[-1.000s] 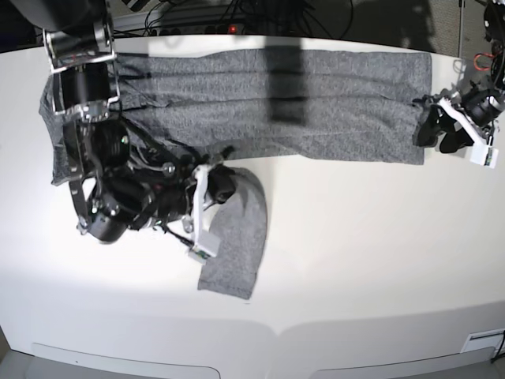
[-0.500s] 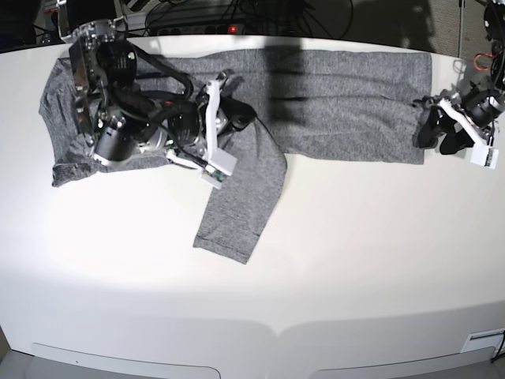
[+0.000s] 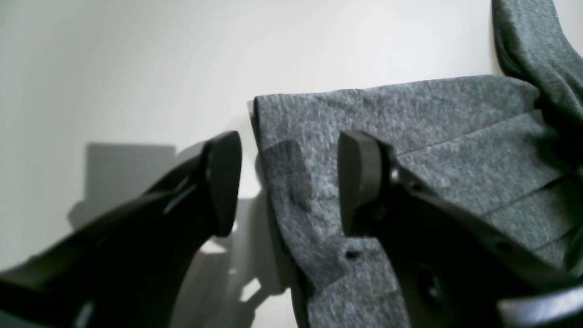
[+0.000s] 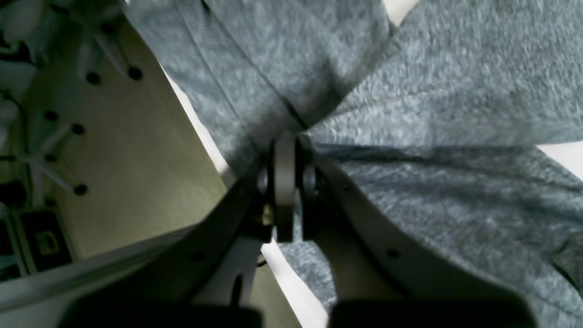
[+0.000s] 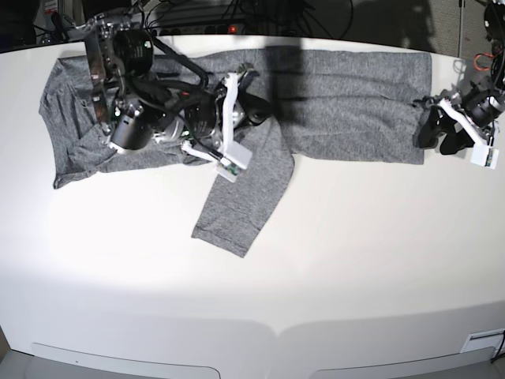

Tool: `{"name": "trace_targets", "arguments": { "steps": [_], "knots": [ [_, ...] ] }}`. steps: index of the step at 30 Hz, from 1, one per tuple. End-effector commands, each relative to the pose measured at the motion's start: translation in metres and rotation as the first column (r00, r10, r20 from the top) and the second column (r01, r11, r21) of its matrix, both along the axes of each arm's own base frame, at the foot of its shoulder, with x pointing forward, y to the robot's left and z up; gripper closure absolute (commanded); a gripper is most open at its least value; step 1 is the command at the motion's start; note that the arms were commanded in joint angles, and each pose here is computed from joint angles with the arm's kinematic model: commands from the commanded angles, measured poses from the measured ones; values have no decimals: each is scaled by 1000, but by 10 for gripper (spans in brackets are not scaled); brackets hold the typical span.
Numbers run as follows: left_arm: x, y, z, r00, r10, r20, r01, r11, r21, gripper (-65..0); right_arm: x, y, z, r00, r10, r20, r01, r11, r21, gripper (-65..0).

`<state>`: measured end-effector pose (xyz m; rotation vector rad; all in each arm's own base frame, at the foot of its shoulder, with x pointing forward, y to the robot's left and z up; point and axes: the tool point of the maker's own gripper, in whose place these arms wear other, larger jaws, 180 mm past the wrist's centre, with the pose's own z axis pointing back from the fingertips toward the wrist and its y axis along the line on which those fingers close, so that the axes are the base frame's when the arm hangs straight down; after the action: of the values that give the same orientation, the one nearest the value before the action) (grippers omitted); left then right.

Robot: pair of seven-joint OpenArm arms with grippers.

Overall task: Fold the T-shirt properly
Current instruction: 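Lift the sleeve with the right gripper and lay it across the shirt body, then move the left gripper to the sleeve cuff and grasp it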

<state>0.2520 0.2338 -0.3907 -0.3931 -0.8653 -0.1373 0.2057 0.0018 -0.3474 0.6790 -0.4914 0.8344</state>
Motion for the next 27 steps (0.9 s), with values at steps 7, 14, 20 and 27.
{"name": "trace_targets", "arguments": {
  "steps": [7,14,20,27],
  "knots": [
    [9,3,16,998,2,56,-1,1000,-7,-331,-12,23,8,996,86,18,-86,995,40,-288],
    [12,2,20,997,11,74,-8,999,-32,-331,-5,31,16,995,86,58,-90,993,73,-293],
    [23,-17,54,985,-50,168,53,998,-18,-330,62,-28,24,968,-88,234,109,991,-79,-293],
    [27,-82,91,951,-148,270,167,985,-49,-331,106,-146,35,872,-327,363,415,888,-196,-293]
  ]
}}
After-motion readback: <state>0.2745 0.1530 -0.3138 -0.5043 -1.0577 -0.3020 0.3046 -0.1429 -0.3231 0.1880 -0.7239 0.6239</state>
